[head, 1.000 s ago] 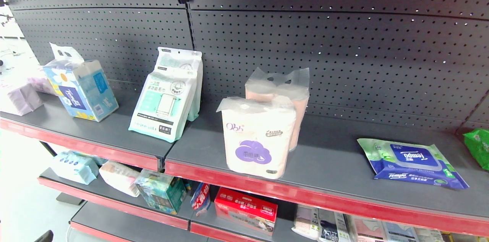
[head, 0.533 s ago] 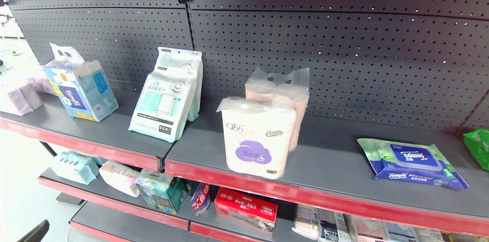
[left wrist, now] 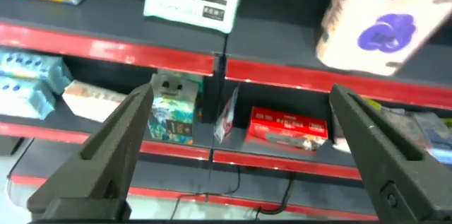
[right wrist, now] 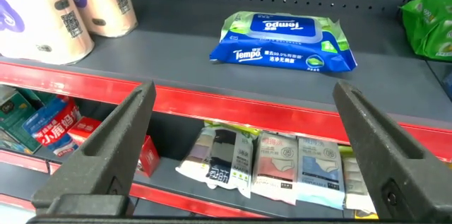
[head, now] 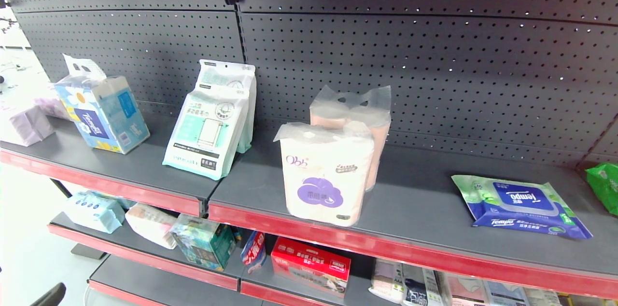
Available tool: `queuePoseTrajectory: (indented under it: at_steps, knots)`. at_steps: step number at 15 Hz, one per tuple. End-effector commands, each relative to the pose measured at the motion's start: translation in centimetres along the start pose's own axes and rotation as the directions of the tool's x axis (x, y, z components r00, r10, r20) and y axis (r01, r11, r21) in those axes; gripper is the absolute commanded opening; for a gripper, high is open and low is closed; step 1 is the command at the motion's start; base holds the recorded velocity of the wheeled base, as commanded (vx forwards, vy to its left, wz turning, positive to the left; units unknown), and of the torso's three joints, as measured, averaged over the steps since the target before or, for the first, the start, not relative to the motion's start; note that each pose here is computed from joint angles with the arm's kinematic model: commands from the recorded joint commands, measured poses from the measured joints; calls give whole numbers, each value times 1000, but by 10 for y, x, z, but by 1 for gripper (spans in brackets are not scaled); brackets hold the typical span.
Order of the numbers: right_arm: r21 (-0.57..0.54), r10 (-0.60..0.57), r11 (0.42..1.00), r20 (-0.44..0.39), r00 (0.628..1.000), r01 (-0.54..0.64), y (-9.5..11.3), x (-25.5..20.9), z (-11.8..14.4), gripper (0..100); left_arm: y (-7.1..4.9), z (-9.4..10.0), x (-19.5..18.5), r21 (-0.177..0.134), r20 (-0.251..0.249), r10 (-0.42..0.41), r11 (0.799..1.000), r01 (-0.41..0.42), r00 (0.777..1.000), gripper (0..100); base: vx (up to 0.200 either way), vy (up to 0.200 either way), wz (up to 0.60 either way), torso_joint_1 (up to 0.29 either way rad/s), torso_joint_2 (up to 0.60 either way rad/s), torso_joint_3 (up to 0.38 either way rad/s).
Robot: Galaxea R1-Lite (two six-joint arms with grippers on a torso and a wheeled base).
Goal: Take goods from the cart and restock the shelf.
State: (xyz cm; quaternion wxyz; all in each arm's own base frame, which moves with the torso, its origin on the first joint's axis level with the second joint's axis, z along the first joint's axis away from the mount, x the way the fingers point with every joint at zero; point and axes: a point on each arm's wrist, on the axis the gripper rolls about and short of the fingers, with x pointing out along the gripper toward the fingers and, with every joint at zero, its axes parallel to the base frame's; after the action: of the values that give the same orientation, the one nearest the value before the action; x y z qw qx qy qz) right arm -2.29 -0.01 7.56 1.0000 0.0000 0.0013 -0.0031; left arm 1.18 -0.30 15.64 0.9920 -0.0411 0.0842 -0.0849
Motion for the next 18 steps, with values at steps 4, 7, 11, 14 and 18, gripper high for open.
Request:
queuePoseTrajectory:
  at_steps: [4, 7, 11, 14, 18]
  knots:
    - [0, 0, 1000, 1, 1000, 0, 0, 0, 0, 100, 0, -11, -4, 4, 3, -5, 1000, 5, 1000, 100, 0, 0, -300, 2, 2, 0]
    - [0, 2, 1000, -1, 1000, -2, 0, 0, 0, 100, 0, -11, -4, 4, 0, -5, 1000, 5, 1000, 100, 0, 0, -600, 6, 2, 2]
    - [-3, 3, 1000, -1, 1000, -3, 0, 0, 0, 100, 0, -11, -3, 2, -3, -6, 1000, 6, 1000, 100, 0, 0, -300, 1, -1, 4]
    - [-2, 2, 1000, 1, 1000, -2, 0, 0, 0, 100, 1, -10, 0, 1, -20, -3, 1000, 3, 1000, 100, 0, 0, 0, 0, 0, 0]
    - [0, 0, 1000, -1, 1000, 0, 0, 0, 0, 100, 6, 4, 36, -14, -122, 116, 993, -119, 986, 100, 0, 0, 0, 0, 0, 0]
